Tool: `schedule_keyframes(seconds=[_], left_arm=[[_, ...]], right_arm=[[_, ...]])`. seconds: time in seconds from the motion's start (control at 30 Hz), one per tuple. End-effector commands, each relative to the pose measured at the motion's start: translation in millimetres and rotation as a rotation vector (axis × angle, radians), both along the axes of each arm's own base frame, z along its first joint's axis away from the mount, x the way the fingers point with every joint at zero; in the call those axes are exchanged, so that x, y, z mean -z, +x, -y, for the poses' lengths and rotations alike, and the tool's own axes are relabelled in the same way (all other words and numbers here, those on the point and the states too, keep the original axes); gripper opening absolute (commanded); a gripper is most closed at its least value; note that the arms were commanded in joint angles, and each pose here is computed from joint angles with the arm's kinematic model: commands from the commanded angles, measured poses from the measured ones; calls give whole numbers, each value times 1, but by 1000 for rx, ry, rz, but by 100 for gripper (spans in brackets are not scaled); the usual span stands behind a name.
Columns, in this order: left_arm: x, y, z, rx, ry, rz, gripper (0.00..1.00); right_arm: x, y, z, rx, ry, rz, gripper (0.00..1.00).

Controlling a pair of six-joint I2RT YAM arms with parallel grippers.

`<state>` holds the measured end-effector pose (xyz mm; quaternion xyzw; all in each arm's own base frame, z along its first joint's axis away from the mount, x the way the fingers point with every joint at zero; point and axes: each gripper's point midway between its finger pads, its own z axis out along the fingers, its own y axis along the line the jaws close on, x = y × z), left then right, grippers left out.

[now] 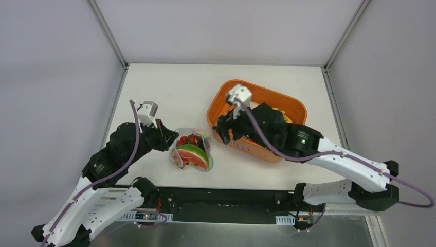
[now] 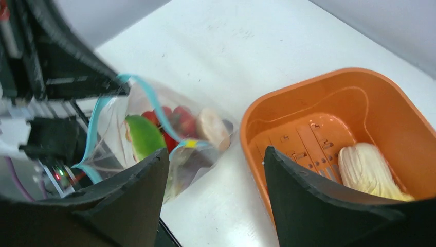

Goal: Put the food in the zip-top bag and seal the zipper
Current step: Place the fake fruit in the zipper food storage bag.

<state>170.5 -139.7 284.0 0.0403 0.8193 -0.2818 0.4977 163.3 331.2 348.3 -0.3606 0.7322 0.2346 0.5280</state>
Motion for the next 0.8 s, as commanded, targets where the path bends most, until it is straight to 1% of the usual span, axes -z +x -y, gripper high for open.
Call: schedule_keyframes(seconds=[0.0,0.13,0.2,0.27,0.33,0.4,0.47,0.53,0.63,0.7,0.77], left_arm=[[-6,6,-3,-39,-32,22,0],[-5,5,-3,-40,-22,14,0],[-4,6,-3,-39,-19,10,0],[-4,6,-3,-37,-18,9,0],[-3,5,-3,-37,-12,7,0],[-3,4,-4,-35,-5,9,0],[-2,4,-6,-31,8,14,0],[-1,2,-7,-19,32,9,0],[3,-1,-9,4,81,2,0],[2,-2,-8,28,99,13,0],[1,-4,-7,59,122,24,0]], right_arm=[[10,12,4,93,205,-231,69],[34,-10,-12,32,252,-438,68],[41,-19,-21,-4,271,-498,68],[48,-25,-27,-61,268,-499,69],[56,-24,-27,-103,258,-434,69],[63,-18,-22,-151,246,-294,68],[60,-14,-15,-194,251,-159,68],[54,-11,-7,-227,243,-61,68],[64,1,1,-261,199,7,68],[77,7,2,-315,162,37,69],[80,15,0,-350,156,91,71]])
